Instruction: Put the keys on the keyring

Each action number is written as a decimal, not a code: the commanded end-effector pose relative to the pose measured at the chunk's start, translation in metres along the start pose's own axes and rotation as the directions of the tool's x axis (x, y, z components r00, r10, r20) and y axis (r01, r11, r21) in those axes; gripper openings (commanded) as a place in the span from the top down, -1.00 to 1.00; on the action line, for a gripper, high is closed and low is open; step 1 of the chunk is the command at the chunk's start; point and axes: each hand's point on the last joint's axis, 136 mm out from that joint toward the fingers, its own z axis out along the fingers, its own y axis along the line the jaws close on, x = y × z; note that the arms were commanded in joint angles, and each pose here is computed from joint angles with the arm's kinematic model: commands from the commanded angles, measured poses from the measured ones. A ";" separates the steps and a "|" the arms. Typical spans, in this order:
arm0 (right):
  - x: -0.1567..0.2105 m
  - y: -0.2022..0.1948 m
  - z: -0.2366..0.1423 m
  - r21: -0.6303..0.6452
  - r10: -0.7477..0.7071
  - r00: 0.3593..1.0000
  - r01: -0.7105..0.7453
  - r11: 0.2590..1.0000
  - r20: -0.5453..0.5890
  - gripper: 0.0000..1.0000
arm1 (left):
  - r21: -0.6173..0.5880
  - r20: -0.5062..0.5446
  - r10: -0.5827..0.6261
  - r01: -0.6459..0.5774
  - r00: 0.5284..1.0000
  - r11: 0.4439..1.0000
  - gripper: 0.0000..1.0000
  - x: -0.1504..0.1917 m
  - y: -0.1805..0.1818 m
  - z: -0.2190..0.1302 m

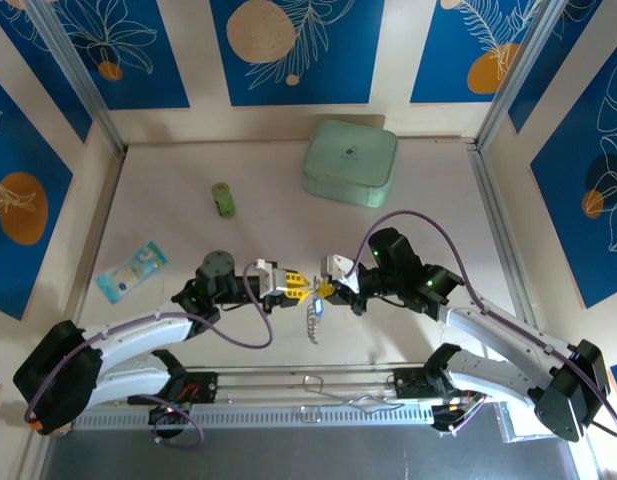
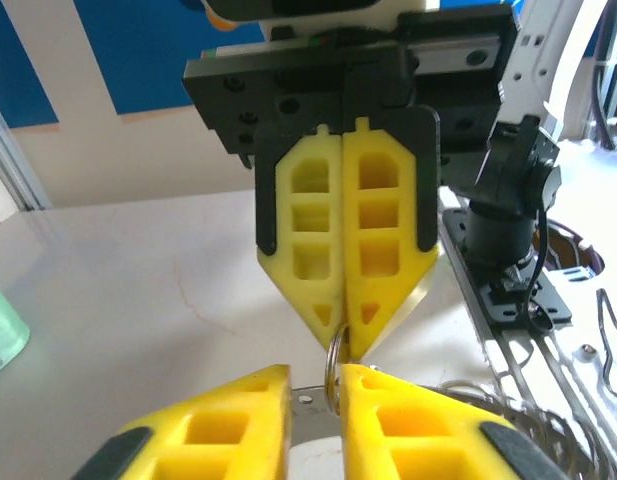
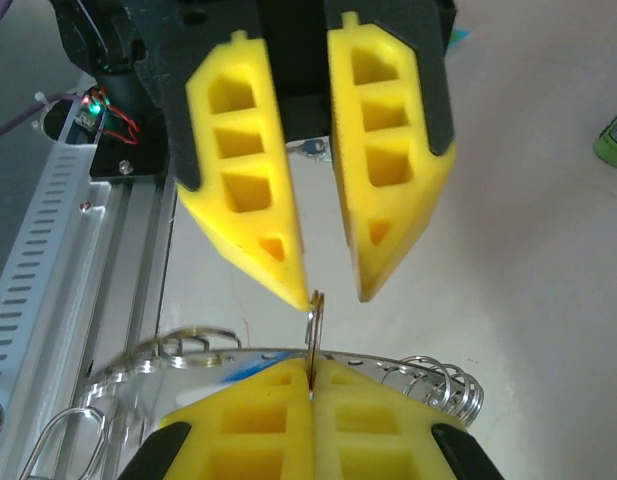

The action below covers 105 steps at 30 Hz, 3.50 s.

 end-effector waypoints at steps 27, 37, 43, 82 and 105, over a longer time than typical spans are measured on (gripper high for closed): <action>0.013 -0.014 0.004 0.131 0.058 0.998 -0.059 0.990 0.006 0.30 | -0.025 0.002 0.073 -0.073 0.997 0.997 1.00 -0.010 -0.001 -0.007; 0.006 0.004 0.022 0.004 0.069 0.993 -0.070 0.998 0.092 0.25 | -0.067 0.129 0.015 -0.006 0.992 0.998 1.00 -0.022 0.002 -0.011; 0.001 -0.003 0.030 0.009 0.060 0.989 -0.062 0.998 0.139 0.19 | -0.015 0.174 -0.002 0.004 0.985 1.000 1.00 -0.027 -0.006 -0.009; -0.022 -0.033 -0.005 0.204 -0.076 0.997 0.071 0.976 0.014 1.00 | -0.419 0.000 -0.074 0.068 0.997 0.905 -0.24 0.001 0.058 -0.031; 0.032 -0.079 0.097 0.148 0.113 0.978 -0.087 0.985 -0.177 1.00 | -0.948 0.140 -0.314 0.219 0.939 0.230 -0.99 0.027 0.141 -0.162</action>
